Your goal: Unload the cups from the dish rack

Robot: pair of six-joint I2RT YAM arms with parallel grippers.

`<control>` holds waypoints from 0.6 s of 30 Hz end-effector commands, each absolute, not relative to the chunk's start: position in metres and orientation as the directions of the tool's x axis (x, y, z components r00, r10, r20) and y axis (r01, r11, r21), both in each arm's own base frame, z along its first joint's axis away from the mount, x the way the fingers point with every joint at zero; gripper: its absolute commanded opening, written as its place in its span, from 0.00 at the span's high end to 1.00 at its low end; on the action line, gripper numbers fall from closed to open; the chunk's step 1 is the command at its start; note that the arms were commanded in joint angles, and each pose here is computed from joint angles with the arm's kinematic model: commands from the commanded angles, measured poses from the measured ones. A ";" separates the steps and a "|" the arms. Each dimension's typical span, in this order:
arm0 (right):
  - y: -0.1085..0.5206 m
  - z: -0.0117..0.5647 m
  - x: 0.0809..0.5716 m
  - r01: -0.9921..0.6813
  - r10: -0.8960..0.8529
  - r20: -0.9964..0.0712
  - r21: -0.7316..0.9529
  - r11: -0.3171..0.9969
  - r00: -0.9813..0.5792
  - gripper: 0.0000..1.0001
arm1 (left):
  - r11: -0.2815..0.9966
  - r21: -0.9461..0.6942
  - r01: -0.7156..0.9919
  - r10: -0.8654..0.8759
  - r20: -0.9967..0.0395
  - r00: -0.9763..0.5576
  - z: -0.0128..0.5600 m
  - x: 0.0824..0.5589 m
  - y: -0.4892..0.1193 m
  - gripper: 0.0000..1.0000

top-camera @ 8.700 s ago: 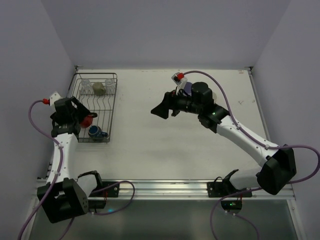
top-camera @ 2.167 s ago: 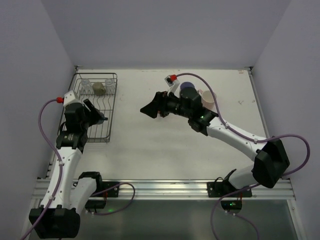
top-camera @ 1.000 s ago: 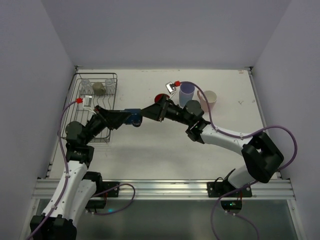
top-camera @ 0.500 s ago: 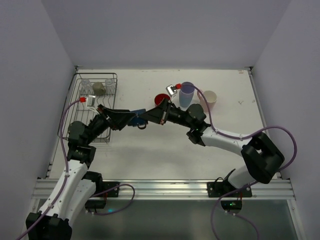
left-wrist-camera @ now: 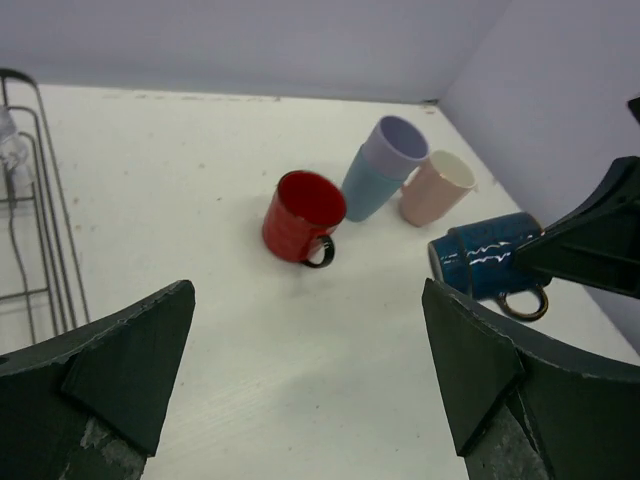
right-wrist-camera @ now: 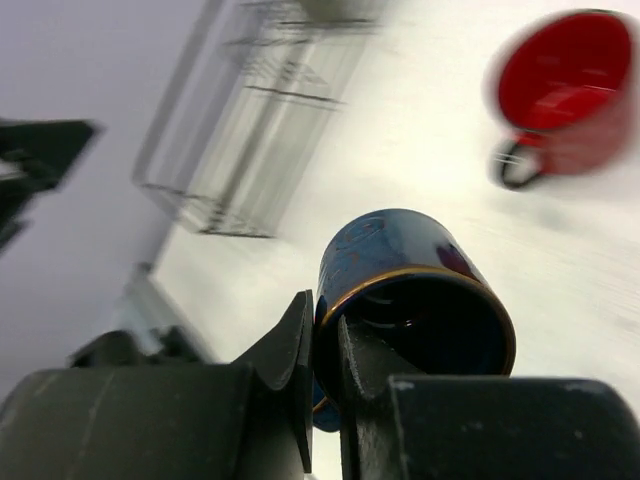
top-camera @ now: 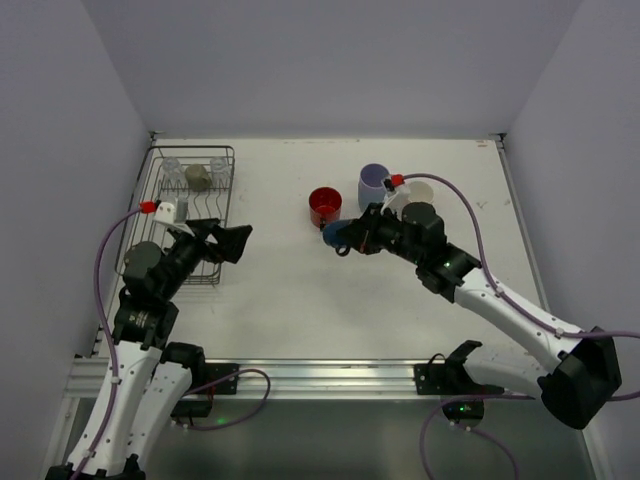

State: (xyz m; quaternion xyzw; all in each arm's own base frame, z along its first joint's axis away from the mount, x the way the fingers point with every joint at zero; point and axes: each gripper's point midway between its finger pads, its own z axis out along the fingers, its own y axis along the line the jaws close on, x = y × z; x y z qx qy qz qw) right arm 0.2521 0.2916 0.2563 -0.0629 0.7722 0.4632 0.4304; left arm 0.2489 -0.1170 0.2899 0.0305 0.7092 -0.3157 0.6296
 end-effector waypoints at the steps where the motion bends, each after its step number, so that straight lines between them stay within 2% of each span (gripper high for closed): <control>1: 0.233 0.209 0.281 -0.351 0.199 -0.768 0.486 0.801 -0.608 1.00 | 0.895 -0.300 0.329 -0.232 -0.945 -0.229 0.256 0.252 -0.094 0.00; 7: 0.207 0.163 0.311 -0.229 0.062 -0.749 0.280 0.932 -0.660 1.00 | 0.900 -0.297 0.319 -0.224 -0.943 -0.246 0.253 0.252 -0.093 0.00; 11: 0.206 0.140 0.333 -0.207 -0.017 -0.731 0.171 0.963 -0.682 1.00 | 0.895 -0.299 0.330 -0.222 -0.942 -0.250 0.253 0.251 -0.096 0.00; 18: 0.229 0.130 0.362 -0.212 -0.075 -0.729 0.097 0.973 -0.680 1.00 | 0.909 -0.298 0.292 -0.225 -0.939 -0.259 0.247 0.255 -0.091 0.00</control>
